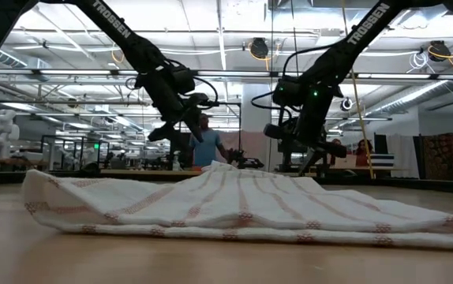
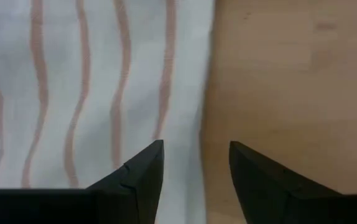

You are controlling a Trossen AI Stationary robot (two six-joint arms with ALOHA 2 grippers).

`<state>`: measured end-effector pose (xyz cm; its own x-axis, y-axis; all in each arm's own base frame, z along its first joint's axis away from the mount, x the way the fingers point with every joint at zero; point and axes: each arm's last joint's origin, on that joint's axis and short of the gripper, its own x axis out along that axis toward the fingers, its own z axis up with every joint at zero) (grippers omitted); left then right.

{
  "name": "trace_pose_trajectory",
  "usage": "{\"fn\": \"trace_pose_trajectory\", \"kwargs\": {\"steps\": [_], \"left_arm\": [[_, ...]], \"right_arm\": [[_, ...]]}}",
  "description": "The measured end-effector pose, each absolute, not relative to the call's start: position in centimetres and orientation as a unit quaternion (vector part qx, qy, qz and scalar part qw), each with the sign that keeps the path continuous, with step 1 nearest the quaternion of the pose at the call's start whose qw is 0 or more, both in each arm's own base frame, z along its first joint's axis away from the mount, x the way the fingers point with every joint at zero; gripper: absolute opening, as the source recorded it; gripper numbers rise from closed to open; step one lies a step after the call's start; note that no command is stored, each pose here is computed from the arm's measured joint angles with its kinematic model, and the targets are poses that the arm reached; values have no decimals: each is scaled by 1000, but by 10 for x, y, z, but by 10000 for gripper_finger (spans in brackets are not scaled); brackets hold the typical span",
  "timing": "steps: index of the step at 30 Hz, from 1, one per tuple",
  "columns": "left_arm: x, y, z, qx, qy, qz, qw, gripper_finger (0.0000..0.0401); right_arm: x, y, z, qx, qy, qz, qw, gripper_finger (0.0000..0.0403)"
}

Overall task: Roll towel into tight, uniform cylinder
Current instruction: Fold the white brown kitchen towel

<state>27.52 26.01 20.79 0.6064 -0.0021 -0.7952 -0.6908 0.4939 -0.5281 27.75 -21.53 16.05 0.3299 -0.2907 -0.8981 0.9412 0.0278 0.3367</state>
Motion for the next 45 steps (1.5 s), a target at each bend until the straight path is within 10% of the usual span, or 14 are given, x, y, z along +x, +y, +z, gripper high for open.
{"fn": "trace_pose_trajectory", "kwargs": {"steps": [15, 27, 45], "left_arm": [[278, 262, 210, -440, 371, 225, 786, 215], [270, 280, 213, -399, 340, 264, 809, 214], [264, 316, 182, -396, 305, 294, 815, 153]], "right_arm": [[274, -249, 133, 542, 303, -427, 657, 166], [280, -253, 132, 512, 290, -411, 696, 9], [283, -258, 179, 457, 199, -393, 773, 3]]}}
